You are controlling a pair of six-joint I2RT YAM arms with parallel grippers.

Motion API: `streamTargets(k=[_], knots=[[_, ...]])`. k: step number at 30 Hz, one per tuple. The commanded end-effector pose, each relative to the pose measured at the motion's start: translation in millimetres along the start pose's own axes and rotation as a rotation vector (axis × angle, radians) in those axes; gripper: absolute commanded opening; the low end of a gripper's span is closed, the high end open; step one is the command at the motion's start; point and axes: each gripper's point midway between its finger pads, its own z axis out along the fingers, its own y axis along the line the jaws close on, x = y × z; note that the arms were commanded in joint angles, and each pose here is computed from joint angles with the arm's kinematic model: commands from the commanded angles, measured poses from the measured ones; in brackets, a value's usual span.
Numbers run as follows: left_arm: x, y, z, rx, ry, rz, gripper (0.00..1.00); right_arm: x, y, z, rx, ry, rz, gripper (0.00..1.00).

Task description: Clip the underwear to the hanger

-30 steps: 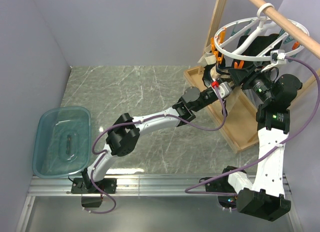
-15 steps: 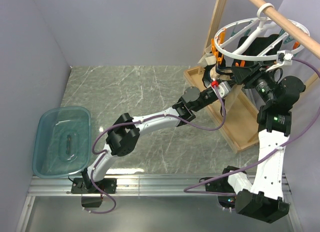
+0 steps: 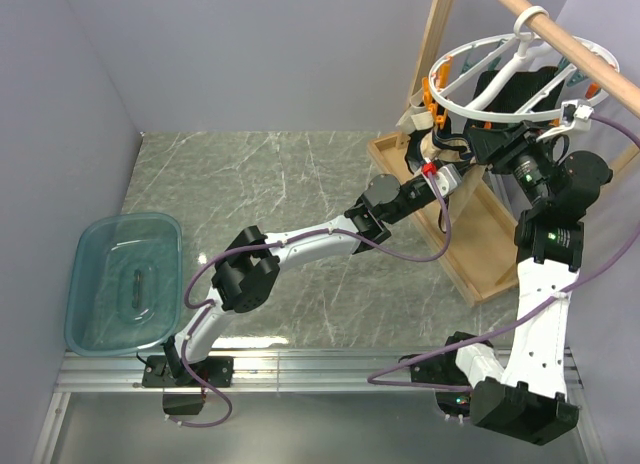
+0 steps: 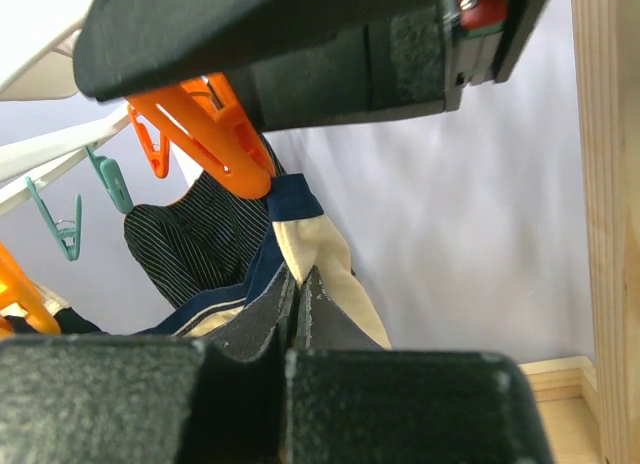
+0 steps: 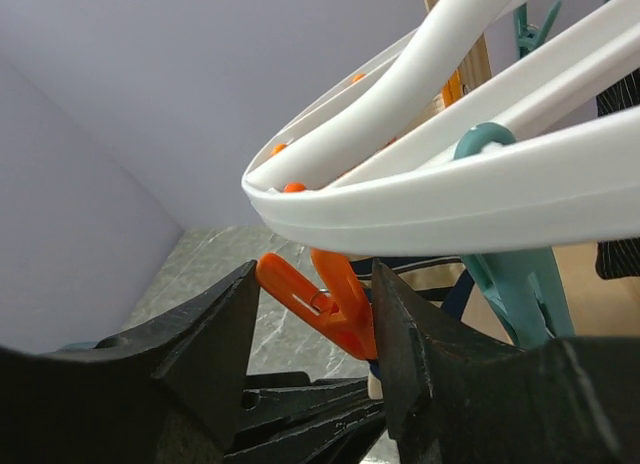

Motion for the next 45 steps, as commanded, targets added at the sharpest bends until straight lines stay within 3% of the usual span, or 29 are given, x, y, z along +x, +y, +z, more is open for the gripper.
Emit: streamTargets(k=[1,11,16,18,41,45], knots=[[-61,19,5,-0.032,-0.115,0.024,0.0,-25,9,2,-0.02,-0.057,-0.038,0.55],[-60,18,5,-0.025,-0.114,0.027,0.0,-30,13,6,-0.04,-0.06,-0.059,0.52],[-60,18,6,-0.023,-0.113,0.027,0.0,-31,14,5,-0.033,-0.06,-0.073,0.66],[-61,18,6,-0.024,-0.116,0.029,0.0,-33,15,5,-0.02,-0.065,-0.092,0.67],[-58,17,7,-0.019,-0.112,0.027,0.0,-18,4,16,0.083,0.022,-0.254,0.66],[-59,16,7,-0.017,-0.113,0.023,0.0,-20,6,15,0.077,0.005,-0.269,0.59]])
